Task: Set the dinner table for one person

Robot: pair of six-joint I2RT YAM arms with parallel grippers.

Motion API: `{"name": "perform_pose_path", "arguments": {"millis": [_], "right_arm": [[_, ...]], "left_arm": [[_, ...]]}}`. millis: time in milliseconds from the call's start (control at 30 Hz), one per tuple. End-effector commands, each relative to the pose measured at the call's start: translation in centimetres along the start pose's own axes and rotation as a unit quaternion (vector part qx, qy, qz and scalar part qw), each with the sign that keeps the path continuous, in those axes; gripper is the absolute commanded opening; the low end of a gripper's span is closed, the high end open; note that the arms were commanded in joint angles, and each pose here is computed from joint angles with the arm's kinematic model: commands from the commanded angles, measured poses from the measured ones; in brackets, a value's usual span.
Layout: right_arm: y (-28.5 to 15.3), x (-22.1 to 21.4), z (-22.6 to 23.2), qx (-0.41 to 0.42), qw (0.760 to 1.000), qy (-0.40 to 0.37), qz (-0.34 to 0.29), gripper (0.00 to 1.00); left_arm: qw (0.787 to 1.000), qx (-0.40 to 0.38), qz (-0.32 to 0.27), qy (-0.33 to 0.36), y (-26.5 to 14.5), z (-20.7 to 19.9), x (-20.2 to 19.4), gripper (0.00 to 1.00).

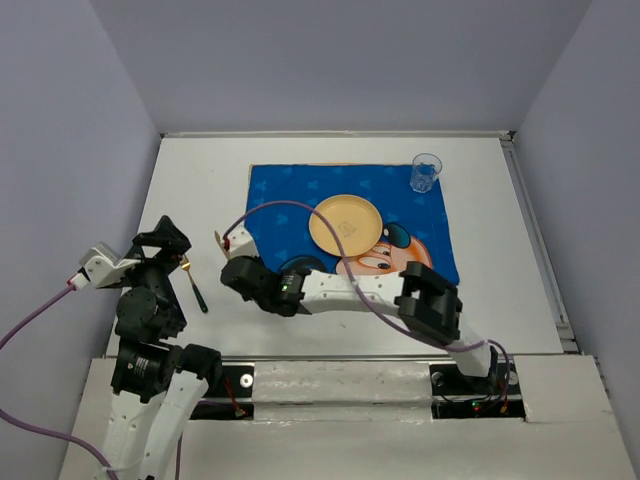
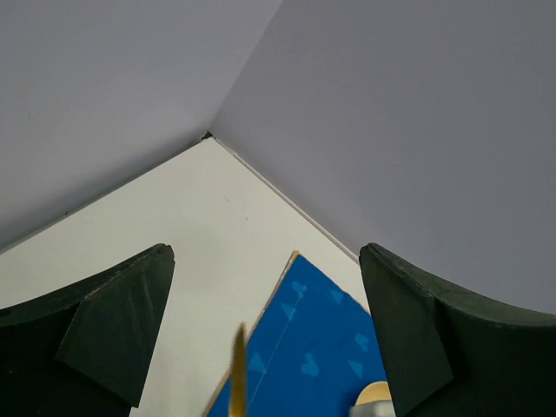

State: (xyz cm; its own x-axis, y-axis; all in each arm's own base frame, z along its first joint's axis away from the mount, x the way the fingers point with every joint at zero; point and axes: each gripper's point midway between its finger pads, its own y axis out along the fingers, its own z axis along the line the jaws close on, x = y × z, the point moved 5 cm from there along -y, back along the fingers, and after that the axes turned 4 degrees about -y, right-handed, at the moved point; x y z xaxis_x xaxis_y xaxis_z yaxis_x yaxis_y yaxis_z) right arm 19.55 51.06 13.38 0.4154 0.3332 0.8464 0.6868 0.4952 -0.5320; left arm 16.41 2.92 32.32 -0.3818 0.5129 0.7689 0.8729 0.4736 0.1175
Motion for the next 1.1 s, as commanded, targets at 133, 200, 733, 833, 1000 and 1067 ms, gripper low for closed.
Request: {"name": "perform_pose_path", "arguments": {"millis": [133,200,733,833,1000,1067], "right_arm": [[-6.3,6.1,-17.2,-0.122,0.98,0.121,-0.102,0.0],[-6.4,2.5,-21.2,-0.153,0.978,0.121,-0.07,0.0],[-7.8,-6.5,-39.7,-0.226,0.957,0.183,-0.014,0.0],[-6.9,-7.0,-40.3,-0.222,0.957,0.186,-0.003,0.0],[-6.0,-7.7,-40.4,-0.211,0.958,0.194,0.012,0.0],[-6.0,-8.1,-40.3,-0.212,0.957,0.196,0.017,0.0]], "left_arm": [[0.993,-0.111,0.016,0.033,-0.1,-2.9,-0.3,0.99],[0.991,-0.126,0.029,0.039,-0.1,-3.4,-0.8,0.99],[0.984,-0.152,0.074,0.062,0.5,-4.5,-2.8,0.99],[0.984,-0.15,0.073,0.062,0.5,-4.4,-2.8,0.99],[0.984,-0.149,0.07,0.06,0.4,-4.3,-2.6,0.99],[0.984,-0.151,0.07,0.059,0.4,-4.4,-2.6,0.99]]}}
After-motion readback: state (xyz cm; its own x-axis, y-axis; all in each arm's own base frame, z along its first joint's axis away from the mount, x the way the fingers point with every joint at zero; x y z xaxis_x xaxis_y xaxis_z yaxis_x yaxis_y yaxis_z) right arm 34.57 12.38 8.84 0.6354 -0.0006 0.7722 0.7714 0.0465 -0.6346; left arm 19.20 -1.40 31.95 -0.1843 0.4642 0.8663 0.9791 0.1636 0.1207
